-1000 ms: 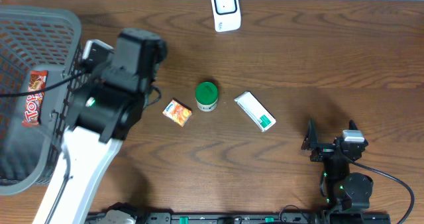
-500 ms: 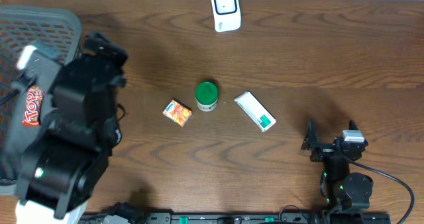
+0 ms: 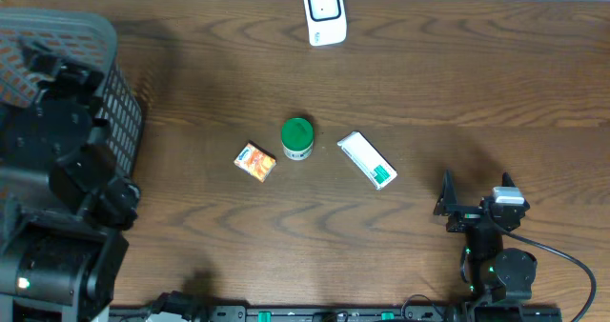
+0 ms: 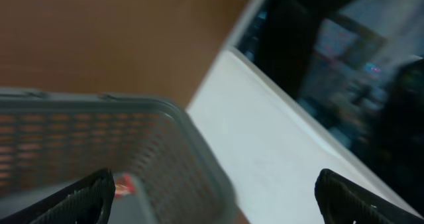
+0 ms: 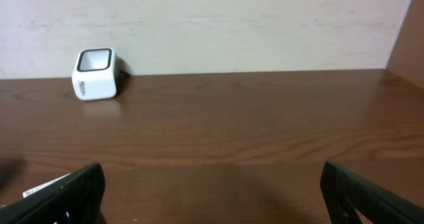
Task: Scan the item barcode
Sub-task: 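Move the left gripper back into the basket toward the red Top bar, then grasp the red Top chocolate bar with the left gripper and lift it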
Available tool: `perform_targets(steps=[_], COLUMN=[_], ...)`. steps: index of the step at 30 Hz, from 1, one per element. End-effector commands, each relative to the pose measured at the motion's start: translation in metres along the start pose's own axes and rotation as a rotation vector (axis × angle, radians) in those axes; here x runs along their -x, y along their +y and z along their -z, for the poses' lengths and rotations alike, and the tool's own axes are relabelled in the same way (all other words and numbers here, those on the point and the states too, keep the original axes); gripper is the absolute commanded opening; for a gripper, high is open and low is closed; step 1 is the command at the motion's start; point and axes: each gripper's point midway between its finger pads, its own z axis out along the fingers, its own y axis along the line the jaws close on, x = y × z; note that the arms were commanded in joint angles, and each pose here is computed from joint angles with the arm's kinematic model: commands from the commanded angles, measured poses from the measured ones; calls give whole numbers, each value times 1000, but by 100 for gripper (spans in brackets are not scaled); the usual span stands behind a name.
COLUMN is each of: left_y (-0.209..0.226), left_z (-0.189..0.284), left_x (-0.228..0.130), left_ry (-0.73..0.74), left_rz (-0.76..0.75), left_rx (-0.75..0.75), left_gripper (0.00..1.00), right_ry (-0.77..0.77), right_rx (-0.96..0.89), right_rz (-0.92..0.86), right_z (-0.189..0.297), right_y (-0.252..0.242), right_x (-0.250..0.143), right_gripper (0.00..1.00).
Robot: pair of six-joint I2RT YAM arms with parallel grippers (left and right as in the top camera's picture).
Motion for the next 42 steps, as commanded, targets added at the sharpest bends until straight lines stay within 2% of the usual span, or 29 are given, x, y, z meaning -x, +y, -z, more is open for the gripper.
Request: perform_targets(steps=[1,2,5,8,13,20,29,36,42], left_y=[25,32,47,50,80,141,203,228,245], left_z=[-14,-18,-33,-55,-107,-161,-198,-227,-237], left_x=[8,8,8,-3,-29,-57,-128,-173,-200], left_ry=[-47,-51,-54,18,173,301,506,670,766], left_rz=[-69,-79,-91,-83,-35,20,-28,-309,-424], left_rx=[128,159,232,212,241,374,574,548,541], left_gripper=[98,100,98,98,98,98,98,98,98], right_ry=[3,3,3,3,3,3,3,3,3], right_rx=[5,5,5,5,5,5,5,5,5], right_rz=[-9,-9,-9,-9,-9,-9,-9,-9,-9], right_z=[0,0,0,0,0,0,0,0,0], right_y=[2,2,2,2,2,2,2,2,2], right_x=[-1,-1,-1,-1,-1,-1,-1,-1,-1], right_gripper=[99,99,99,99,99,99,99,99,99])
